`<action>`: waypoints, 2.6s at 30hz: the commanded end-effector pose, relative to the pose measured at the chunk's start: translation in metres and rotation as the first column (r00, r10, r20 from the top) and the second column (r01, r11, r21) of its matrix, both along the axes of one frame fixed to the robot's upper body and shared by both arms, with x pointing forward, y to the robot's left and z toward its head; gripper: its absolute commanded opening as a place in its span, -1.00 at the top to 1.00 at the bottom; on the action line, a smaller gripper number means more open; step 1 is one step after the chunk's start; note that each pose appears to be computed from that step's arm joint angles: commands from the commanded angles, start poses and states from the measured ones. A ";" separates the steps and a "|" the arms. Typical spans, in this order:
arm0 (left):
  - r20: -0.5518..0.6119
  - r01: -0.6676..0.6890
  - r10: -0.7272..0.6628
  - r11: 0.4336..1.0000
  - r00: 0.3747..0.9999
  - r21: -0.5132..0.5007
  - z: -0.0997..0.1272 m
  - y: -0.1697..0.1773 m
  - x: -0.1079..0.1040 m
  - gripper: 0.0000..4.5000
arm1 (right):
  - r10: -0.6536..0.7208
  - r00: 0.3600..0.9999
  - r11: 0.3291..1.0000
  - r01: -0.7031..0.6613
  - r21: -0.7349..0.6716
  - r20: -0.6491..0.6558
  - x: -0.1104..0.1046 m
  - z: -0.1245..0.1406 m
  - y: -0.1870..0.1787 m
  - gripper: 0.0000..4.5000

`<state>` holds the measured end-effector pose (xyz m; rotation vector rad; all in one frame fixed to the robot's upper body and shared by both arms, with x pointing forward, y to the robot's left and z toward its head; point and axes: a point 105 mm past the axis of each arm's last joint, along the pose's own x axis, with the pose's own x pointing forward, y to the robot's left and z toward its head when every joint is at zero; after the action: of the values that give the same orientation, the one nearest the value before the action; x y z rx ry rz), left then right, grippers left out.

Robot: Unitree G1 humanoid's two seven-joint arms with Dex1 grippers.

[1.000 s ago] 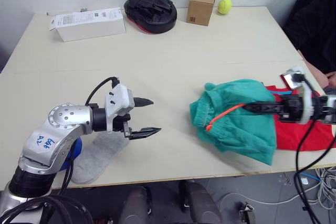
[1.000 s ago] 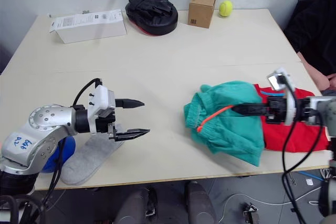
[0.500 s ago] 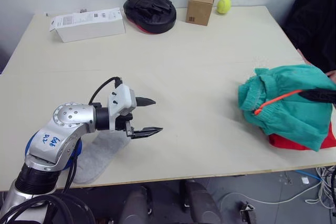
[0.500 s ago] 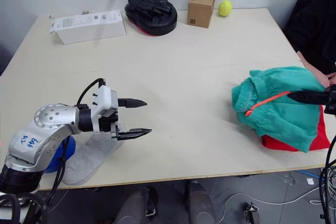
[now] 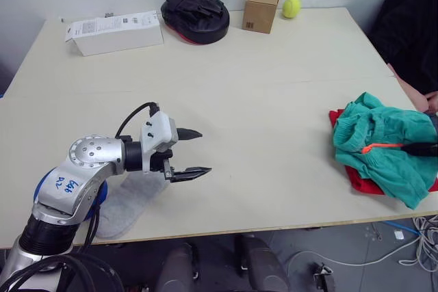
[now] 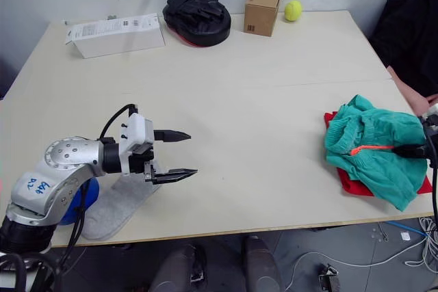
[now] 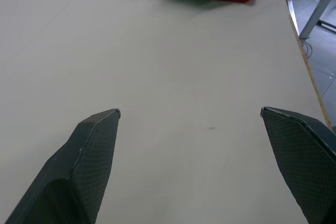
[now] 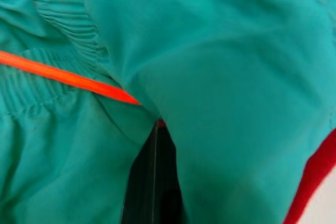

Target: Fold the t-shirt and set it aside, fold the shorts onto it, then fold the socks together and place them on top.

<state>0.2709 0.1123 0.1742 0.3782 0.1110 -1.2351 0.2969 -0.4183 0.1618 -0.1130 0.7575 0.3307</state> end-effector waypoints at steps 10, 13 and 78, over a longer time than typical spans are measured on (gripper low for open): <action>0.055 0.014 -0.014 1.000 0.998 0.002 0.011 -0.003 -0.002 -1.00 | -0.052 0.987 0.998 0.048 0.030 0.154 -0.010 0.051 -0.016 -0.99; 0.056 0.013 -0.013 1.000 0.998 0.000 0.012 -0.002 -0.001 -1.00 | -0.030 0.978 0.999 0.024 0.034 0.206 -0.011 0.065 -0.015 -0.99; 0.229 -0.673 0.636 0.655 0.737 0.344 -0.093 0.059 -0.036 -1.00 | 0.783 0.143 0.200 -0.980 -0.027 0.606 -0.058 0.084 0.308 -0.99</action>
<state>0.2375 0.1693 0.0993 0.6851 0.3208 -0.4346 0.2451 -0.1088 0.2304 -0.2548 0.0017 1.6386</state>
